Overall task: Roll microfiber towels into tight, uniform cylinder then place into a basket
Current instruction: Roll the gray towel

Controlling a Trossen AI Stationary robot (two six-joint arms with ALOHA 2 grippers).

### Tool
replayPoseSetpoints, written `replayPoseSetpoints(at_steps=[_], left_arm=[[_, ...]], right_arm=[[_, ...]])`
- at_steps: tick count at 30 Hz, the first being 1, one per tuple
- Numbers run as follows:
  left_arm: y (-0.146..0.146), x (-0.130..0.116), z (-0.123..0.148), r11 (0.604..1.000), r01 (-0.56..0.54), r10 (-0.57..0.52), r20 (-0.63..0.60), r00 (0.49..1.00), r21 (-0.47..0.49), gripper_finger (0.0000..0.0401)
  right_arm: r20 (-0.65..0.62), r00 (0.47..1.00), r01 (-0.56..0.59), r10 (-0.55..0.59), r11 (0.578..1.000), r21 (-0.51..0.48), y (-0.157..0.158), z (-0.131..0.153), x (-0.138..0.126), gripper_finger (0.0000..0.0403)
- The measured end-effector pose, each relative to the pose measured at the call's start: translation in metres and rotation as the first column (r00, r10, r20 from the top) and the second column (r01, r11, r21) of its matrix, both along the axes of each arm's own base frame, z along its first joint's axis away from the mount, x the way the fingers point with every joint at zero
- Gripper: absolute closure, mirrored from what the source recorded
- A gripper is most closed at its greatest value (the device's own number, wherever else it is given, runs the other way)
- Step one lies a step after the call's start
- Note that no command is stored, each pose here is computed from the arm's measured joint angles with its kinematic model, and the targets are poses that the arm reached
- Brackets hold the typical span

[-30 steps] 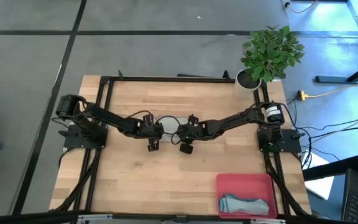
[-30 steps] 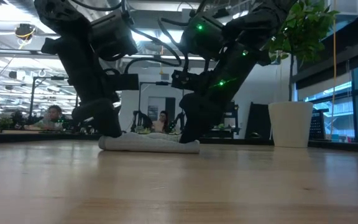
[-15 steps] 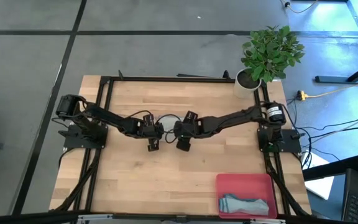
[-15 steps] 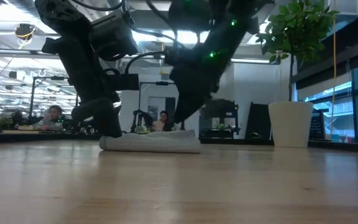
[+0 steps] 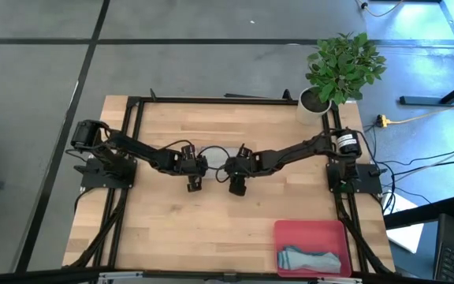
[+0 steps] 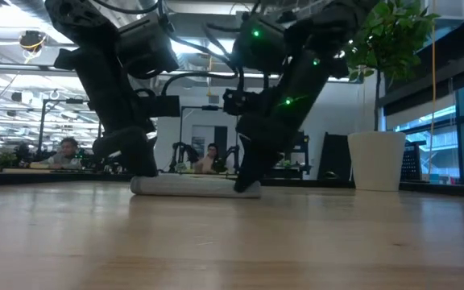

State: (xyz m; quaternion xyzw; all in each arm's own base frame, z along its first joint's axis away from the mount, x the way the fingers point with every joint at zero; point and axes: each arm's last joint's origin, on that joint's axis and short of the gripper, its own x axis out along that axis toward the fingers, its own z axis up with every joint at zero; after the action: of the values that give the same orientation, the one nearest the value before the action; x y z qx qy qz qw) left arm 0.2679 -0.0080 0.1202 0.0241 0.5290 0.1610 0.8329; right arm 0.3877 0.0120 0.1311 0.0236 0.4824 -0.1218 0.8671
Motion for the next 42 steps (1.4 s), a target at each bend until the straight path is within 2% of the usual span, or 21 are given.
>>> replayPoseSetpoints(at_steps=[12,19,24,32,35,42], left_arm=[[0.0,0.001,0.0,1.0,-0.003,0.003,0.01,1.0,0.009,0.0394],[0.0,0.001,0.0,1.0,-0.028,0.028,0.025,0.999,0.007,0.0341],[0.001,-0.001,0.007,0.997,-0.047,0.044,0.051,0.998,0.06,0.0313],[0.0,-0.013,0.046,0.994,0.034,-0.048,0.127,0.991,0.107,0.031],[-0.007,-0.018,0.057,0.985,0.131,-0.146,0.135,0.98,0.11,0.0311],[-0.031,-0.014,0.04,0.932,0.357,-0.36,0.042,0.932,0.069,0.0312]], right_arm=[[0.029,1.0,-0.001,0.0,0.999,0.035,-0.009,-0.007,-0.004,0.0185],[0.03,1.0,0.002,-0.004,0.999,0.041,-0.009,-0.007,-0.004,0.0185],[0.03,1.0,-0.001,-0.001,0.999,0.051,-0.009,-0.008,-0.004,0.0185],[0.03,1.0,-0.003,0.001,0.999,0.054,-0.009,-0.008,-0.004,0.0185],[0.03,1.0,-0.002,0.0,0.999,0.055,-0.009,-0.008,-0.004,0.0185],[0.031,1.0,-0.001,0.0,0.999,0.055,-0.009,-0.008,-0.004,0.0185]])
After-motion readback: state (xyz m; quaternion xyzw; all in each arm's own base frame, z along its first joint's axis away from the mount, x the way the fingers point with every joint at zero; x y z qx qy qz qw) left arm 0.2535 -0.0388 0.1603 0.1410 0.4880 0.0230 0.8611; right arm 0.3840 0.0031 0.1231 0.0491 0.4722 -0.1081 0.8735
